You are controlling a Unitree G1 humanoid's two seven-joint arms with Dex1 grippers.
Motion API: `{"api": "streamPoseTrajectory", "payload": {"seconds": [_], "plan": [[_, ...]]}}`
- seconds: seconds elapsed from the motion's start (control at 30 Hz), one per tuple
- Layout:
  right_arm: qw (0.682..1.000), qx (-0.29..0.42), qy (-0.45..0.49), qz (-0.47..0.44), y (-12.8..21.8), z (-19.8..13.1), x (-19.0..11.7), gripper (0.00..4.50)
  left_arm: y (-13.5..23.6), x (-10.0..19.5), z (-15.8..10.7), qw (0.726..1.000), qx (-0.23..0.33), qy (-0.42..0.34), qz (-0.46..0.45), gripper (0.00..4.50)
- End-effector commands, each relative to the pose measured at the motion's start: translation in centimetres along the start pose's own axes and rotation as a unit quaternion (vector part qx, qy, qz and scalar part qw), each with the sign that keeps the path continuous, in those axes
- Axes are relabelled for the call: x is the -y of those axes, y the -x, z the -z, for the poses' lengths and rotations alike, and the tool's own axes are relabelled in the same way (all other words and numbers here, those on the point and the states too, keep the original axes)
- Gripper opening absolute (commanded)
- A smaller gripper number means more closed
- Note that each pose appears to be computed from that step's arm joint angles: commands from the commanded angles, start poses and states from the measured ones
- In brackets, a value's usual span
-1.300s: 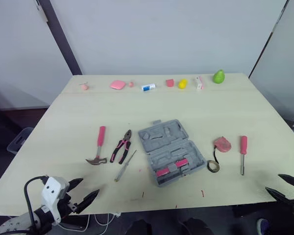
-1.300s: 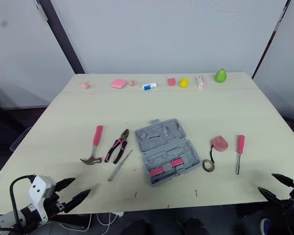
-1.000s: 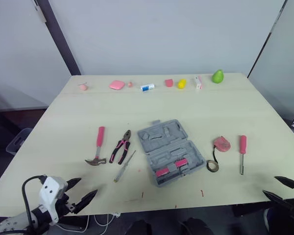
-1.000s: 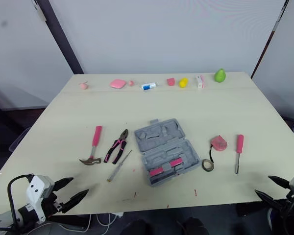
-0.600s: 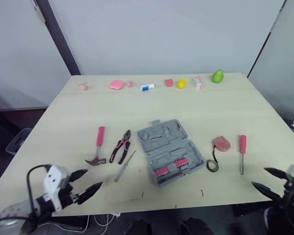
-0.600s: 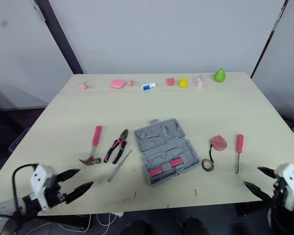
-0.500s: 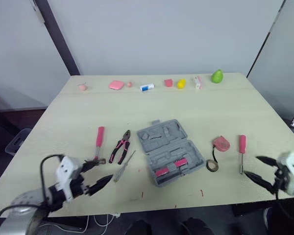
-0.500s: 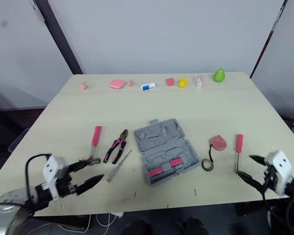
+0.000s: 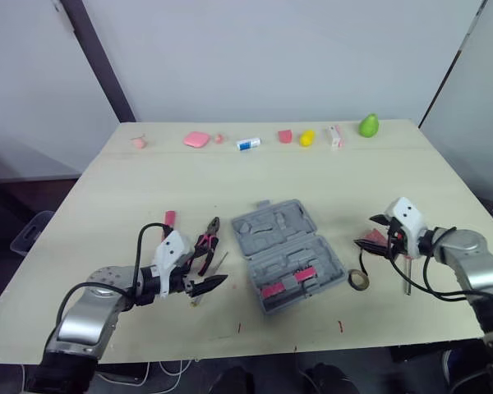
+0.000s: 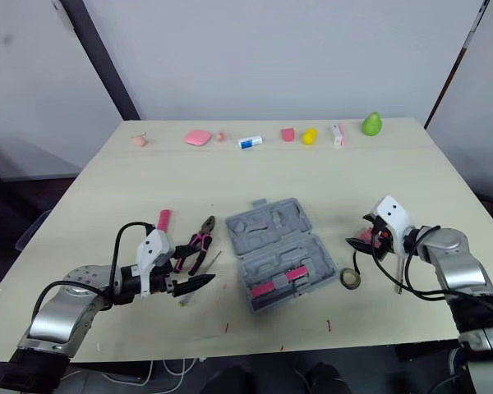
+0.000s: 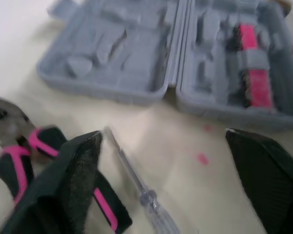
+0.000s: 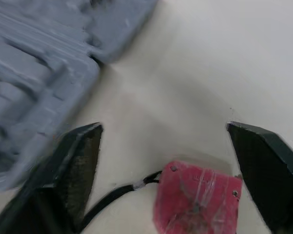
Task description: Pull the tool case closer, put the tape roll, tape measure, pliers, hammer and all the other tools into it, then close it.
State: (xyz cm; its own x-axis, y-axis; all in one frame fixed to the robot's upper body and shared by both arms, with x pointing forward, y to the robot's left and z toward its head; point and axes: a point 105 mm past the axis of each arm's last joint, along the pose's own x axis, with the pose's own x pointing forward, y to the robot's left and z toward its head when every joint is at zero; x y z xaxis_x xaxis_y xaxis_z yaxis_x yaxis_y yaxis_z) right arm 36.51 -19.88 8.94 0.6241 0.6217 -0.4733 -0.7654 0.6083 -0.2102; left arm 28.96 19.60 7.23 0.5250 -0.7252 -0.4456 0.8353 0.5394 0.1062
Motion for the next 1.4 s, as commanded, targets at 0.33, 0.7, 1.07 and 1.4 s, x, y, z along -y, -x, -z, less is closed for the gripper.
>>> {"api": "streamPoseTrajectory", "payload": {"seconds": [0.33, 0.7, 1.07, 1.4], "plan": [[0.997, -0.025, 0.058, -0.05, -5.0, -2.0, -0.4, 0.0, -2.2, -1.8, -0.4, 0.999, -0.044, -0.001, 0.029, 0.01], [0.994, -0.008, 0.081, -0.073, -7.9, -3.1, -2.1, 0.0, -4.0, -2.1, -0.5, 0.997, -0.063, -0.003, 0.048, 0.01], [0.992, 0.012, 0.084, -0.088, -8.7, -3.6, -3.3, 0.0, -5.1, -1.7, -1.1, 0.996, -0.055, -0.006, 0.063, 0.01], [0.992, 0.017, 0.084, -0.095, -9.1, -3.7, -3.9, 0.0, -5.9, -1.7, -0.6, 0.995, -0.064, -0.005, 0.072, 0.01]]}}
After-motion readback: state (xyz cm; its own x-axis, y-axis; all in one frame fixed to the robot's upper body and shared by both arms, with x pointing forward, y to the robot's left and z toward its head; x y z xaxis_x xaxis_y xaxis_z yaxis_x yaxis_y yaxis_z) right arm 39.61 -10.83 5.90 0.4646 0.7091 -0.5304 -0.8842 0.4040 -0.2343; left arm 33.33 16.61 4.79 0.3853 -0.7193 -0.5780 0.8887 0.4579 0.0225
